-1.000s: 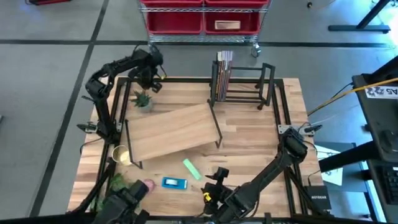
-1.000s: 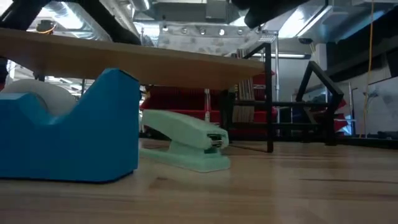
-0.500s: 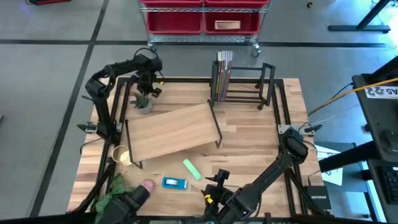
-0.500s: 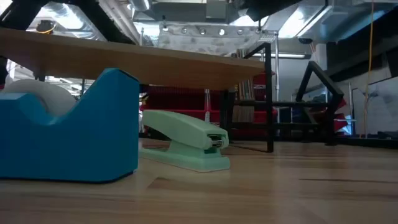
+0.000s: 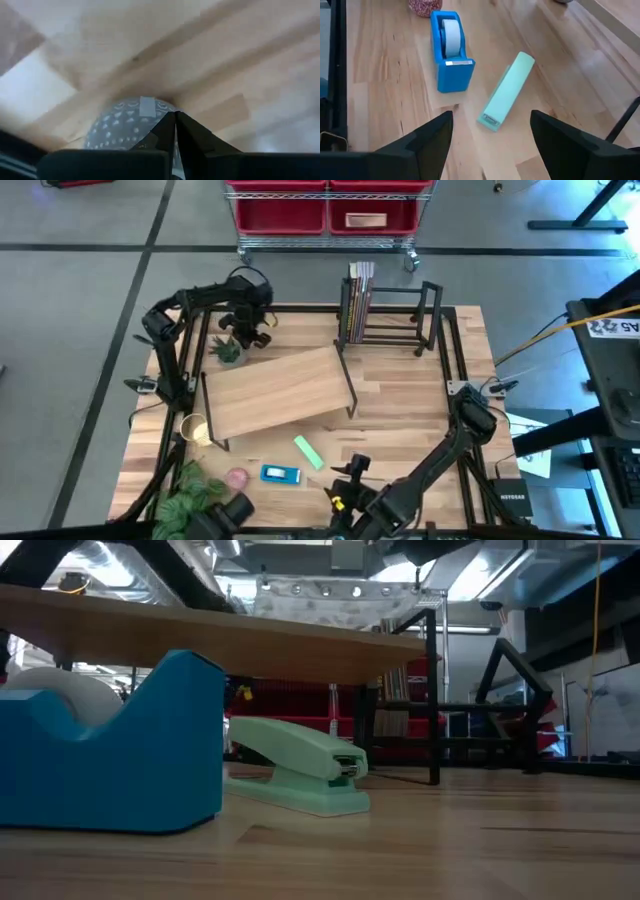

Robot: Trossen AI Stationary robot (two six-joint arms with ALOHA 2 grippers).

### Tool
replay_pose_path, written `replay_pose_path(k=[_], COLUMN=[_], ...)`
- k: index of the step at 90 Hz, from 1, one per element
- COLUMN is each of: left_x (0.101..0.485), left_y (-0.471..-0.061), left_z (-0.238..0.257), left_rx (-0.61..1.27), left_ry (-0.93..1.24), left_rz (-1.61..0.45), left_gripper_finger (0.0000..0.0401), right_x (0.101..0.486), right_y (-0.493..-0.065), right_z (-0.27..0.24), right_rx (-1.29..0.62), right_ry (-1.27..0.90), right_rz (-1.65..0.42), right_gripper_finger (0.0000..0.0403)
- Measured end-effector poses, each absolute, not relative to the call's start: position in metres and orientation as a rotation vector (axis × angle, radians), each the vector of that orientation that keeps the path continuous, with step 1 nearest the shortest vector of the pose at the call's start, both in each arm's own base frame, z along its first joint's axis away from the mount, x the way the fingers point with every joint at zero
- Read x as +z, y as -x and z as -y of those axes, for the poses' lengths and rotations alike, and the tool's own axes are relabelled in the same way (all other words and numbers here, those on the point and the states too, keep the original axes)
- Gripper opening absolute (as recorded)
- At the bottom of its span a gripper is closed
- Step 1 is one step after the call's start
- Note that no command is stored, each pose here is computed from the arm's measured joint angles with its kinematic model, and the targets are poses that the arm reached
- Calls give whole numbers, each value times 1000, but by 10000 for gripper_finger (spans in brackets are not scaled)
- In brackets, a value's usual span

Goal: Stock shelves
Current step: Remove the gray plotted plant from under the shelf

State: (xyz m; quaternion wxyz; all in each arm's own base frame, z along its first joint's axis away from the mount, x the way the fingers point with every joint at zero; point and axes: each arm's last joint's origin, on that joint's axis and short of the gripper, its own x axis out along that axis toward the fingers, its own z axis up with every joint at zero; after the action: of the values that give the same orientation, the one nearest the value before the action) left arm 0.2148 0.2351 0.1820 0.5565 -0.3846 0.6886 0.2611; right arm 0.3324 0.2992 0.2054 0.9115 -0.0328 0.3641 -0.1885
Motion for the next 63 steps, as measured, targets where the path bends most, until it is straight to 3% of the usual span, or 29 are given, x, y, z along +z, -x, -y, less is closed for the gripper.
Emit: replay_pose_path(k=[31,63], left_x=[229,203], left_y=[-218,-202], left_z=[-254,-277], left_rx=[928,1027], left_ry=[586,651], left_rz=[-1574,-1661], left_gripper_finger=[0,0], right_x=[205,206], right_y=[-332,-332], right_z=[-298,-298], right_rx=[-393,-401], right_ry=[77,84], right_rz=[-751,-741], right_gripper_finger=[252,252])
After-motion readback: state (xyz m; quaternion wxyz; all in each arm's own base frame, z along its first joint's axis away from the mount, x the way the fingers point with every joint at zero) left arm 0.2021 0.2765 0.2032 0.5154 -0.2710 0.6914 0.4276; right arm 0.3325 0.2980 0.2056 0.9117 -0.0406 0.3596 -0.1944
